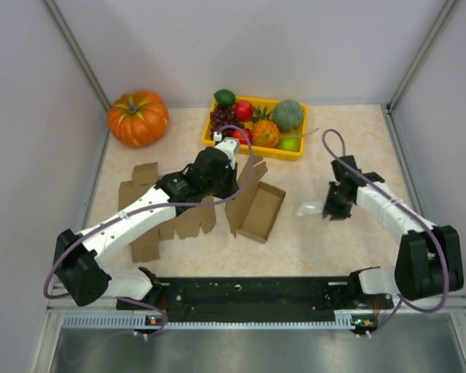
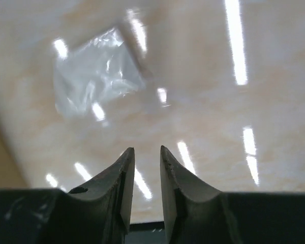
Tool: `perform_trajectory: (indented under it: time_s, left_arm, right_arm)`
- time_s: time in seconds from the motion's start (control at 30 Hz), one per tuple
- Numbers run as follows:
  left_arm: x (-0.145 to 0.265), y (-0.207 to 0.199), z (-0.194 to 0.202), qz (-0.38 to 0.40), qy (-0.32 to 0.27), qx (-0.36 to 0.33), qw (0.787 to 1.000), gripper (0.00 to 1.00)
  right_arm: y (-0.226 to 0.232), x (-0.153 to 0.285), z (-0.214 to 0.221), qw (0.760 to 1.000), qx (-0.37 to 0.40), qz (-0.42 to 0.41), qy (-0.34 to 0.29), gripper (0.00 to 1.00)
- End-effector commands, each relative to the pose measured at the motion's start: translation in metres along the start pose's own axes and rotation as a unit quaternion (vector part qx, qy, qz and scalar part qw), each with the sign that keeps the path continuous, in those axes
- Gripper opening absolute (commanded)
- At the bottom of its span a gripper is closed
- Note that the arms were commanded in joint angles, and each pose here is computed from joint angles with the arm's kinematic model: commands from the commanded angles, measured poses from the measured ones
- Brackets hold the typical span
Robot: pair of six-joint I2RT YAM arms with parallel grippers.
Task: Fold the paper box
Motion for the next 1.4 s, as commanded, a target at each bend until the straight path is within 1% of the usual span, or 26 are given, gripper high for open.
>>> perform_trajectory:
  time_s: [0.0,0.03,0.07,0.1,0.13,0.23,0.27,0.3,0.33,0.37,0.4,0.43,0.47,0.5,0.57,0.63,0.67,0.7,0.73,0.83,0.87,0.97,1.1,1.2,1.27,1.37]
  left_arm:
    - [-0.006,-0.003,-0.008,0.012,-0.020,-0.024,0.999,0.00]
    - [-0.006,-0.004,-0.007,0.016,-0.018,-0.031,0.999,0.00]
    - [-0.009,-0.003,-0.006,0.016,-0.014,-0.042,0.999,0.00]
    - [-0.008,-0.003,-0.007,0.016,-0.015,-0.045,0.999,0.00]
    - [-0.009,-0.002,-0.007,0.012,-0.016,-0.046,0.999,0.00]
    - [-0.011,0.000,-0.007,0.010,-0.022,-0.056,0.998,0.00]
    - [-0.010,0.002,-0.007,0.005,-0.021,-0.053,0.998,0.00]
    - [-0.007,0.003,-0.009,-0.003,-0.020,-0.048,0.999,0.00]
    - [-0.005,0.008,-0.004,-0.017,-0.010,-0.045,0.999,0.00]
    - [0.001,0.020,-0.006,-0.055,-0.017,-0.041,0.997,0.00]
    - [0.008,0.026,-0.009,-0.076,-0.025,-0.039,0.996,0.00]
    - [0.014,0.032,-0.007,-0.089,-0.021,-0.042,0.995,0.00]
    - [0.023,0.035,-0.011,-0.085,-0.034,-0.038,0.995,0.00]
    - [0.027,0.040,-0.007,-0.092,-0.029,-0.037,0.995,0.00]
    - [0.040,0.047,-0.002,-0.108,-0.021,-0.027,0.994,0.00]
    - [0.045,0.053,0.003,-0.121,-0.018,-0.015,0.992,0.00]
    - [0.049,0.055,0.003,-0.123,-0.023,-0.001,0.992,0.00]
    - [0.050,0.062,0.007,-0.138,-0.024,0.004,0.990,0.00]
    - [0.054,0.065,0.007,-0.147,-0.036,0.021,0.988,0.00]
    - [0.052,0.072,0.010,-0.150,-0.046,0.042,0.987,0.00]
    - [0.052,0.073,0.011,-0.151,-0.047,0.045,0.986,0.00]
    - [0.054,0.081,0.010,-0.173,-0.059,0.062,0.981,0.00]
    - [0.056,0.084,0.013,-0.169,-0.063,0.071,0.981,0.00]
    - [0.057,0.085,0.014,-0.167,-0.067,0.074,0.981,0.00]
    - [0.059,0.086,0.014,-0.167,-0.069,0.075,0.981,0.00]
    - [0.060,0.086,0.013,-0.167,-0.073,0.077,0.980,0.00]
  right_arm:
    - [0.102,0.080,-0.003,0.986,0.058,-0.143,-0.068,0.18]
    - [0.123,0.095,-0.005,0.980,0.064,-0.171,-0.081,0.18]
    - [0.148,0.101,0.008,0.973,0.088,-0.202,-0.070,0.19]
    - [0.162,0.103,0.009,0.971,0.074,-0.219,-0.068,0.19]
    - [0.181,0.106,0.005,0.961,0.078,-0.250,-0.084,0.21]
    - [0.205,0.090,0.011,0.959,0.081,-0.266,-0.061,0.21]
    - [0.200,0.084,0.004,0.963,0.080,-0.244,-0.078,0.25]
    - [0.192,0.083,-0.003,0.963,0.099,-0.227,-0.107,0.35]
    - [0.180,0.075,-0.009,0.967,0.099,-0.198,-0.127,0.52]
    - [0.173,0.073,-0.019,0.966,0.092,-0.198,-0.141,0.58]
    - [0.158,0.069,-0.038,0.962,0.089,-0.204,-0.159,0.60]
    - [0.153,0.064,-0.042,0.960,0.089,-0.212,-0.160,0.61]
    - [0.149,0.062,-0.052,0.959,0.101,-0.197,-0.175,0.64]
    - [0.148,0.059,-0.058,0.955,0.143,-0.183,-0.182,0.67]
    - [0.162,0.051,-0.069,0.952,0.174,-0.186,-0.167,0.74]
    - [0.175,0.050,-0.083,0.939,0.229,-0.187,-0.178,0.78]
    - [0.184,0.035,-0.080,0.932,0.260,-0.199,-0.156,0.80]
    - [0.188,0.033,-0.084,0.917,0.303,-0.204,-0.157,0.80]
    - [0.197,0.035,-0.091,0.909,0.321,-0.209,-0.166,0.82]
    - [0.212,0.012,-0.101,0.897,0.366,-0.192,-0.159,0.82]
    - [0.215,-0.003,-0.099,0.897,0.375,-0.181,-0.148,0.82]
    - [0.230,-0.014,-0.100,0.884,0.408,-0.169,-0.156,0.82]
    - [0.239,-0.035,-0.099,0.869,0.447,-0.154,-0.148,0.80]
    - [0.240,-0.046,-0.091,0.863,0.466,-0.146,-0.130,0.77]
    - [0.234,-0.055,-0.083,0.866,0.473,-0.123,-0.108,0.73]
    - [0.222,-0.066,-0.066,0.872,0.470,-0.107,-0.077,0.62]
Point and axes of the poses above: each gripper's point midway between its finger pads, its own x axis back along the fingers, its own y axis along the line the jaws close on, z = x × y, the point moved 3 cm from there along x, back along the fingers, and after that the axes turned 9 degrees about x, right-handed, at the moved point
